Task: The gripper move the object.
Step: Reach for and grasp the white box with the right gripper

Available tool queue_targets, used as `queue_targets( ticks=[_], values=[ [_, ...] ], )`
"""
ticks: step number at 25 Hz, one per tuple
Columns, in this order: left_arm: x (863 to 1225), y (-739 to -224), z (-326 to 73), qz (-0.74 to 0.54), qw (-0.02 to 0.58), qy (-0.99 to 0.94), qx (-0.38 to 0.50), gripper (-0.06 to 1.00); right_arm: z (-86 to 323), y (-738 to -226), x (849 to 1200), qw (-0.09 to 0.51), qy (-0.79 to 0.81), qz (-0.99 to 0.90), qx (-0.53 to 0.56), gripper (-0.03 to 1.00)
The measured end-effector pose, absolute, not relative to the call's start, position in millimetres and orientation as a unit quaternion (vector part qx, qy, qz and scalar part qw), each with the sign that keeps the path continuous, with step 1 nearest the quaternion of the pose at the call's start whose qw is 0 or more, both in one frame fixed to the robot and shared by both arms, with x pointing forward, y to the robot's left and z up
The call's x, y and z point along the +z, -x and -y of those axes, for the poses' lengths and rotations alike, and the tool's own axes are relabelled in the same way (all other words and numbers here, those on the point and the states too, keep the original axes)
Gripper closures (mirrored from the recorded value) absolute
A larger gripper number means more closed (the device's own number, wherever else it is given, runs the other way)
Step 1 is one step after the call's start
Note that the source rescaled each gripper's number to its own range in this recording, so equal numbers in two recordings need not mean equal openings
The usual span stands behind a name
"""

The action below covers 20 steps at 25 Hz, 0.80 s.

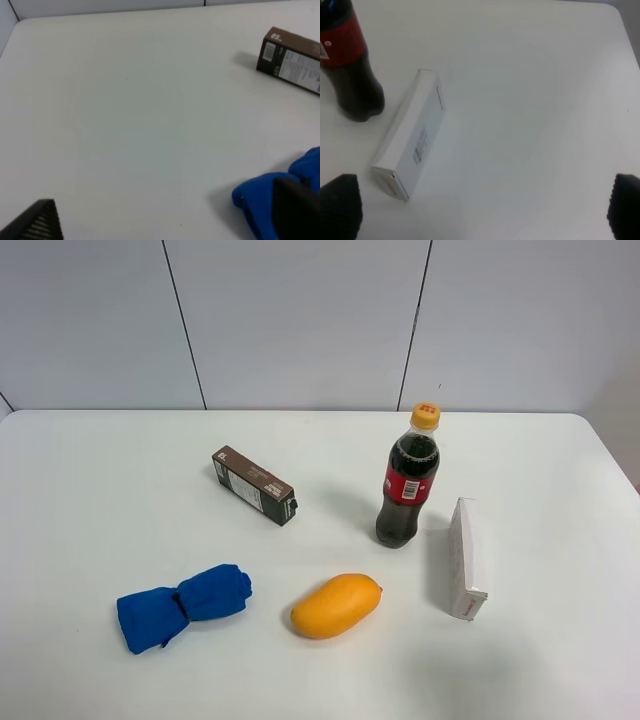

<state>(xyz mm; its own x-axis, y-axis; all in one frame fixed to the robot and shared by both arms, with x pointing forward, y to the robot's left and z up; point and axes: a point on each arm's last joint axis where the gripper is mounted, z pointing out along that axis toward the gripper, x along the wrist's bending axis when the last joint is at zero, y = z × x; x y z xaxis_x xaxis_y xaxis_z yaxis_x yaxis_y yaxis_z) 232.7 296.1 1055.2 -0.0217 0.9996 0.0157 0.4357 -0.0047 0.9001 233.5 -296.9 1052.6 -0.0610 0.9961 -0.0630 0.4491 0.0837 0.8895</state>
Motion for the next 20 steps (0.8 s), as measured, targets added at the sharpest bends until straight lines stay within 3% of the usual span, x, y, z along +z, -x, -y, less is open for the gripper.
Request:
queue_targets(
  ticks=[10,15,20],
  values=[
    [1055,-233,-296,-0.603,0.367,-0.595,0.384,-0.06,299,-232,1055,0.373,-0.596,-0.605,0.373,-0.03],
    [1055,-233,-296,-0.603,0.367,-0.595,0.384,-0.06,299,-236,1090,0.374,-0.597,-0.602,0.377,-0.03],
    [1055,-233,-296,-0.603,0.367,-0.595,0.384,-0.06,298,-262,1127,0.337,-0.627,-0.607,0.354,-0.03]
  ],
)
